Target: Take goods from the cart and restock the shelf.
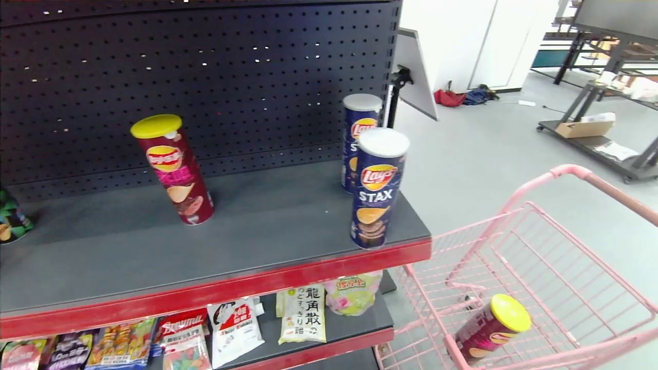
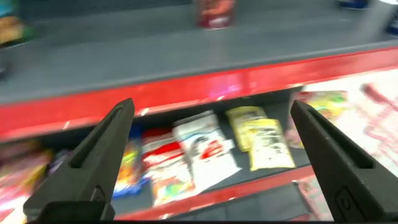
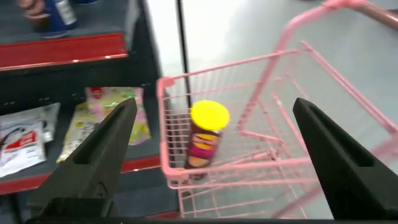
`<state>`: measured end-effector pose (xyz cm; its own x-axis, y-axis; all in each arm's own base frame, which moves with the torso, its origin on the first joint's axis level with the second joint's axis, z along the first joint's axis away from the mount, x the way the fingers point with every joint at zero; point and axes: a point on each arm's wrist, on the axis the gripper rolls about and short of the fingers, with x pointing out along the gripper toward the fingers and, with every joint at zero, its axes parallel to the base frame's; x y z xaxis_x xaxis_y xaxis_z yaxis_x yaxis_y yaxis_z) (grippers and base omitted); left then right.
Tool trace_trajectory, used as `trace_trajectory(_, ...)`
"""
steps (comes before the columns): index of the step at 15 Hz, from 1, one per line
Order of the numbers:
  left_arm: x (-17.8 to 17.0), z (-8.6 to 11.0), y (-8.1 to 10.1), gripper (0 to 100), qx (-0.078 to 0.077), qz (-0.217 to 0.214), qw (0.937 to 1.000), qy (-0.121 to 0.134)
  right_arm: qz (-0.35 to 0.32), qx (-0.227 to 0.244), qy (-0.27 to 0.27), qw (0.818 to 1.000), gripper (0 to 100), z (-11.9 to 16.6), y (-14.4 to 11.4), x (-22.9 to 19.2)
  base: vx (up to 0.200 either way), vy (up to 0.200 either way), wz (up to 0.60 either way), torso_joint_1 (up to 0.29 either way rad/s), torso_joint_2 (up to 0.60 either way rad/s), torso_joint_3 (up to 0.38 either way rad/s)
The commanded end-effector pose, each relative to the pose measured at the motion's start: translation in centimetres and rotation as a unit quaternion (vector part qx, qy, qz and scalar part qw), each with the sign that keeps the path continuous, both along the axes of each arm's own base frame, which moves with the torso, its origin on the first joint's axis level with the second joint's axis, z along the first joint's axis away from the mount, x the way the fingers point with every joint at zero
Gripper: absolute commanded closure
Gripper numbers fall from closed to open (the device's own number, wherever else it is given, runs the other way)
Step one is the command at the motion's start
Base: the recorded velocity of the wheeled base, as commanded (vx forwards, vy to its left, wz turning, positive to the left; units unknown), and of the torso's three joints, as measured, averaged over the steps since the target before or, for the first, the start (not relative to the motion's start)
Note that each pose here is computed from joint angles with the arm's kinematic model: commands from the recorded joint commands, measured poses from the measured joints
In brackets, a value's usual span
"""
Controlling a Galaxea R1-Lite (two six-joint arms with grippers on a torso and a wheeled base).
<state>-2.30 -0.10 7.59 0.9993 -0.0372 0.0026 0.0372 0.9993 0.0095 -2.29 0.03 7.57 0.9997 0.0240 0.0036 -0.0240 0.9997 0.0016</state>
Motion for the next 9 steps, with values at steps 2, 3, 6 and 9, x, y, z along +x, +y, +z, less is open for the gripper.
trace_trajectory(2,0.01,0.00,0.00,0,0.000,0.000,1.0000,0.001,0.000,0.000,0.000,1.000,0,0.01,0.00,0.01,0.000,0.000,-0.60,0.005,0.00,0.000)
trace_trajectory(3,0.01,0.00,0.00,0,0.000,0.000,1.0000,0.001,0.000,0.000,0.000,1.000,0,0.01,0.00,0.01,0.000,0.000,0.00,0.000,0.00,0.000)
trace_trajectory(6,0.01,0.00,0.00,0,0.000,0.000,1.0000,0.001,-0.001,0.001,0.000,1.000,0,0.01,0.00,0.01,0.000,0.000,0.00,0.000,0.00,0.000)
trace_trajectory(9,0.01,0.00,0.00,0,0.000,0.000,1.0000,0.001,-0.001,0.001,0.000,1.000,0,0.01,0.00,0.01,0.000,0.000,0.00,-0.024,0.03,0.032)
